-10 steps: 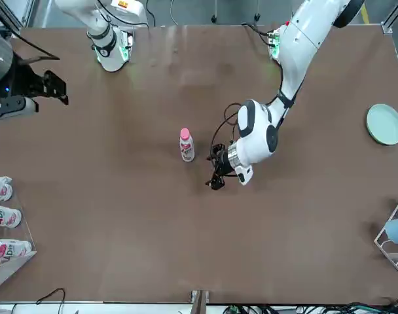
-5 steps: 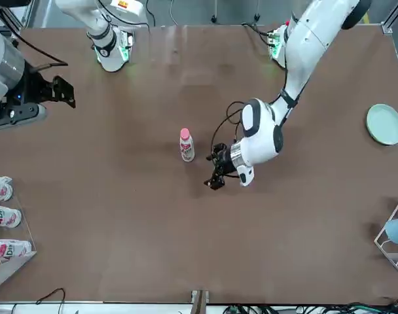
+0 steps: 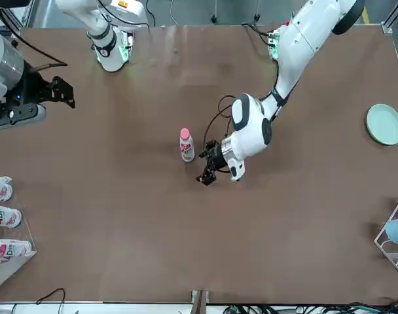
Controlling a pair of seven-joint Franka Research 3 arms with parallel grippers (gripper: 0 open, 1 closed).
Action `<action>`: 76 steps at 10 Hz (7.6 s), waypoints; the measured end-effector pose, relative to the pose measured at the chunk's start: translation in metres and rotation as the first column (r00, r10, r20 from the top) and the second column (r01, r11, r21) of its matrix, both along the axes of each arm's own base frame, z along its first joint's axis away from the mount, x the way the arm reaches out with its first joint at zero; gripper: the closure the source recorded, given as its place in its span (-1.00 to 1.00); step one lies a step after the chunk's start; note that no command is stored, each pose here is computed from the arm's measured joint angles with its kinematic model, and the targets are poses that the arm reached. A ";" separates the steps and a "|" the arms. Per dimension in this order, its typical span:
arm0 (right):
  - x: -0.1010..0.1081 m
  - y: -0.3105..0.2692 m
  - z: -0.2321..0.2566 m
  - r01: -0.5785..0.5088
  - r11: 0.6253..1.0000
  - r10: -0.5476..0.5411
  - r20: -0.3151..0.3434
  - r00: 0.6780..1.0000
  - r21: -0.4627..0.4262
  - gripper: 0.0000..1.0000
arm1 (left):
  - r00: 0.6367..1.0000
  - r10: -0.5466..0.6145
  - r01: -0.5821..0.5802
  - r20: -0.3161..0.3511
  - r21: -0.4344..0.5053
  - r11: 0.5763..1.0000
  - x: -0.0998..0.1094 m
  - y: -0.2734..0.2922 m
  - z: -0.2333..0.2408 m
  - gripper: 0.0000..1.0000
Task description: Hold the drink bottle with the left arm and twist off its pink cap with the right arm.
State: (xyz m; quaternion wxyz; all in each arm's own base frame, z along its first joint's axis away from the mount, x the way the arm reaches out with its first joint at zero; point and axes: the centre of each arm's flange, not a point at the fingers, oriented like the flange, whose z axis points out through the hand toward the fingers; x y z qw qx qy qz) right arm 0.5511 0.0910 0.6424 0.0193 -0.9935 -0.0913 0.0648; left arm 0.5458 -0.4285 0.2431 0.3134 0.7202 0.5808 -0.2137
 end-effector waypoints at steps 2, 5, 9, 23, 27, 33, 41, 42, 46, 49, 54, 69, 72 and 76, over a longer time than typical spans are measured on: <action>0.000 0.000 0.000 0.001 1.000 -0.001 0.000 1.000 0.000 -1.00 | 1.000 -0.009 0.009 0.000 0.010 1.000 -0.004 -0.002 -0.016 -1.00; 0.000 -0.001 -0.002 0.001 1.000 -0.001 -0.007 1.000 -0.001 -1.00 | 0.999 -0.025 0.025 -0.020 0.019 1.000 -0.010 -0.001 -0.037 -1.00; -0.005 0.047 -0.026 -0.081 0.997 0.080 -0.035 0.996 -0.003 -1.00 | 0.998 -0.032 0.033 -0.055 0.025 0.999 -0.017 -0.002 -0.058 -1.00; -0.002 0.260 -0.165 0.058 0.998 -0.057 -0.038 0.998 0.021 -1.00 | 0.989 -0.089 0.091 -0.115 0.015 0.996 -0.055 -0.031 -0.082 -1.00; -0.023 0.312 -0.197 0.195 0.981 -0.194 -0.027 0.981 0.011 -0.96 | 0.989 -0.096 0.096 -0.114 0.000 0.995 -0.061 -0.045 -0.076 -1.00; -0.047 0.344 -0.233 0.309 0.951 -0.309 -0.004 0.951 0.032 -0.86 | 0.989 -0.095 0.094 -0.117 -0.015 0.995 -0.059 -0.056 -0.082 -0.95; -0.056 0.348 -0.257 0.327 0.945 -0.327 -0.003 0.945 0.021 -0.62 | 0.989 -0.091 0.089 -0.117 -0.022 0.996 -0.056 -0.058 -0.083 -0.25; -0.055 0.348 -0.260 0.328 0.945 -0.328 -0.004 0.945 0.018 -0.60 | 0.989 -0.091 0.089 -0.117 -0.022 0.996 -0.056 -0.058 -0.083 -0.25; -0.055 0.348 -0.264 0.329 0.944 -0.329 -0.006 0.944 0.013 -0.52 | 0.989 -0.090 0.088 -0.118 -0.022 0.996 -0.056 -0.057 -0.083 -0.25; -0.055 0.349 -0.272 0.330 0.944 -0.330 -0.011 0.944 0.003 -0.40 | 0.989 -0.088 0.086 -0.120 -0.022 0.996 -0.056 -0.057 -0.083 -0.25; -0.053 0.350 -0.278 0.333 0.943 -0.333 -0.008 0.943 0.005 -0.27 | 0.989 -0.087 0.085 -0.121 -0.022 0.996 -0.056 -0.057 -0.083 -0.25; -0.058 0.358 -0.277 0.291 0.957 -0.291 0.028 0.956 0.004 0.13 | 0.988 -0.083 0.081 -0.128 -0.023 0.996 -0.055 -0.056 -0.084 -0.25; -0.058 0.358 -0.276 0.234 0.972 -0.235 0.037 0.971 0.010 0.13 | 0.988 -0.081 0.079 -0.130 -0.023 0.997 -0.055 -0.056 -0.084 -0.25; -0.057 0.358 -0.276 0.129 0.992 -0.129 0.042 0.991 0.019 0.13 | 0.988 -0.078 0.075 -0.133 -0.024 0.997 -0.055 -0.056 -0.084 -0.25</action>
